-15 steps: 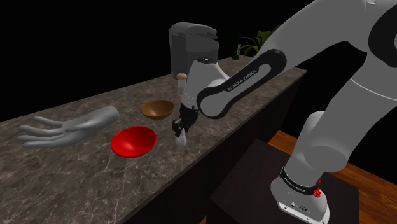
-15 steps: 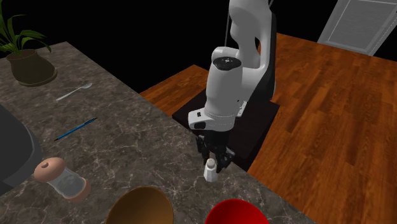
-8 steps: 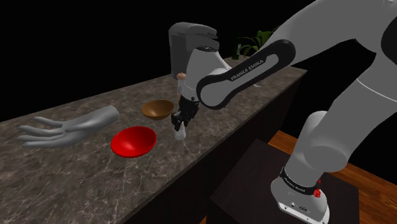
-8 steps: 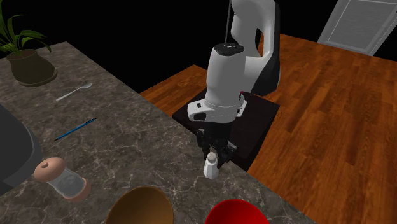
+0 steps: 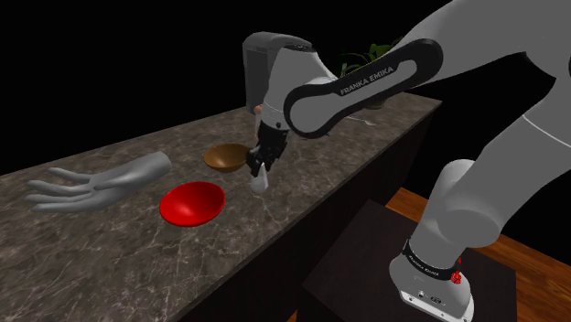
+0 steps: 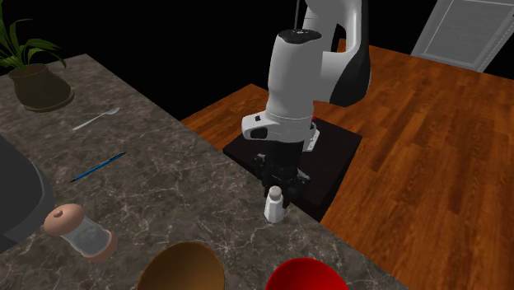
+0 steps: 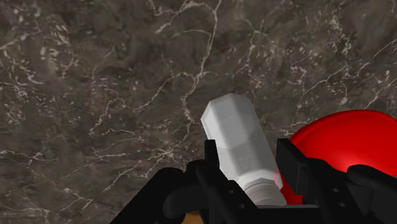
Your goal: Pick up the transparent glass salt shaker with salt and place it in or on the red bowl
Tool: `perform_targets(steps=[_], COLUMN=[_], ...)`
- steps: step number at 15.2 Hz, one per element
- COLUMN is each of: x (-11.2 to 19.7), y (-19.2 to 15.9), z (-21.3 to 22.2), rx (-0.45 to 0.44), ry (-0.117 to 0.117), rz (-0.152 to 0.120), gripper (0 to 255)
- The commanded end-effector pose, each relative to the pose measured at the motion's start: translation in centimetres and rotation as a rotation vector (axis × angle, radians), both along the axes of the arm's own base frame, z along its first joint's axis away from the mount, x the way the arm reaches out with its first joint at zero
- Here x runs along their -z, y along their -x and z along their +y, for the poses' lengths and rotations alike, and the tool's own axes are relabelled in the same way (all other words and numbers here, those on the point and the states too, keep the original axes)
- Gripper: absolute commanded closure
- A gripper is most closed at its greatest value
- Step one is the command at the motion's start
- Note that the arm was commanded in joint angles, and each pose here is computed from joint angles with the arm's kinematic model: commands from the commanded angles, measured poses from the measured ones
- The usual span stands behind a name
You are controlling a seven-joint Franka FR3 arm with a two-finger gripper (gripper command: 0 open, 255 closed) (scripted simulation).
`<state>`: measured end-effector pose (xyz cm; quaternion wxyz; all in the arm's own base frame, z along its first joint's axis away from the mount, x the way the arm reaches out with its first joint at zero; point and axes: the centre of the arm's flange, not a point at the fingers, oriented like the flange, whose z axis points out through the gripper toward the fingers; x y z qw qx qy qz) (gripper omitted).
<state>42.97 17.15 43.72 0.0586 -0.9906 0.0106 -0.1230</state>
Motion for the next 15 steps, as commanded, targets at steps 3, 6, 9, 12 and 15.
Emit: perform_targets(steps=[3, 6, 9, 12, 15], x=[-2.1, -3.7, -5.3, -5.9, -6.2], y=[-0.1, -0.1, -0.1, -1.5, -3.7], z=[0.0, 0.0, 0.0, 2.2, 5.4], rx=[0.0, 0.0, 0.0, 0.0, 0.0], ry=[0.0, 0.0, 0.0, 0.0, 0.0], rz=[0.0, 0.0, 0.0, 0.0, 0.0], gripper=[255, 255, 255, 255, 255])
